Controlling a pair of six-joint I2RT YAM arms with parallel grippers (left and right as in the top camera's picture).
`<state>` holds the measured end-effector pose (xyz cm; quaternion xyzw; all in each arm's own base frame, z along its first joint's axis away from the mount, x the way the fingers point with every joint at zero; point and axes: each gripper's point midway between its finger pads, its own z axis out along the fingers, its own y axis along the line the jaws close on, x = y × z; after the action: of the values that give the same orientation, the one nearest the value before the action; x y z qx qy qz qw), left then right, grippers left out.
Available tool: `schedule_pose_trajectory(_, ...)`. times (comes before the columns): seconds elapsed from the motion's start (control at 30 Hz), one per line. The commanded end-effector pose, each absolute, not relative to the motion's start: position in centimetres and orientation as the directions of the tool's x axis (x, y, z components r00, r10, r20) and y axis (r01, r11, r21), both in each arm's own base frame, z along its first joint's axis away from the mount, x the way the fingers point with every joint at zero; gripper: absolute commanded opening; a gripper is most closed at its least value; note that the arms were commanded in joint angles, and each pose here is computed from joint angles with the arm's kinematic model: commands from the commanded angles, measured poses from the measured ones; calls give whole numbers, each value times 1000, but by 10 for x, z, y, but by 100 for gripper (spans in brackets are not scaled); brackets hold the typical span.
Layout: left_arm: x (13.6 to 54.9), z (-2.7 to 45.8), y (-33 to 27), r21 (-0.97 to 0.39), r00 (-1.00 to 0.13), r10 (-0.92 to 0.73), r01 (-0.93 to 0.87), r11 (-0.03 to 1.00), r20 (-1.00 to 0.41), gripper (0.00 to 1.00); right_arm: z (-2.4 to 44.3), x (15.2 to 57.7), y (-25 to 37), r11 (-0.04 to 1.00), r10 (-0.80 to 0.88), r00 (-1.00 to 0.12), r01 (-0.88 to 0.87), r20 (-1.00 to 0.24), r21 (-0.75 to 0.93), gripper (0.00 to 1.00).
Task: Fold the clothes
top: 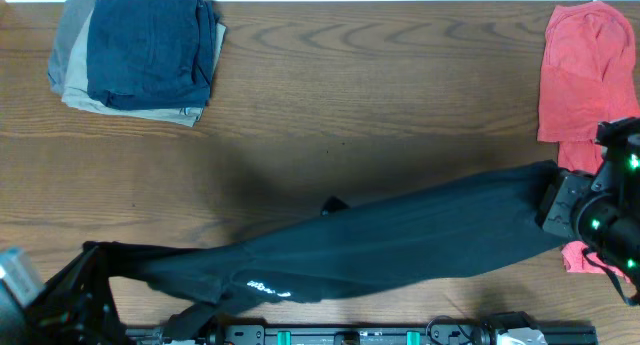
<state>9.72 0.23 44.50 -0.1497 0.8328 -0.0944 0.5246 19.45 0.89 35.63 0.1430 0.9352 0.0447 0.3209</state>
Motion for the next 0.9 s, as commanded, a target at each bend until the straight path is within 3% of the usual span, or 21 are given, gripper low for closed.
schedule_pose_trajectory(0.0, 114, 431, 7, -268, -467, -329, -194, 944, -821, 6, 356, 202, 1, 957, 285, -751, 260, -596, 130, 8)
schedule_pose_trajectory(0.13, 129, 409, 6, -243, -549, -326, -220, 945, -770, 6, 347, 214, 2, 957, 284, -776, 266, -563, 115, 1)
schedule_pose_trajectory(0.47, 177, 310, 0, -159, -792, -319, -277, 948, -520, 6, 278, 265, 18, 961, 274, -879, 261, -390, 88, 4)
schedule_pose_trajectory(0.57, 190, 281, 0, -134, -831, -318, -289, 948, -456, 6, 252, 277, 23, 965, 261, -908, 252, -329, 71, 9)
schedule_pose_trajectory(0.87, 218, 213, -1, -82, -892, -319, -309, 947, -319, 6, 172, 298, 46, 984, 178, -970, 172, -167, 49, 9)
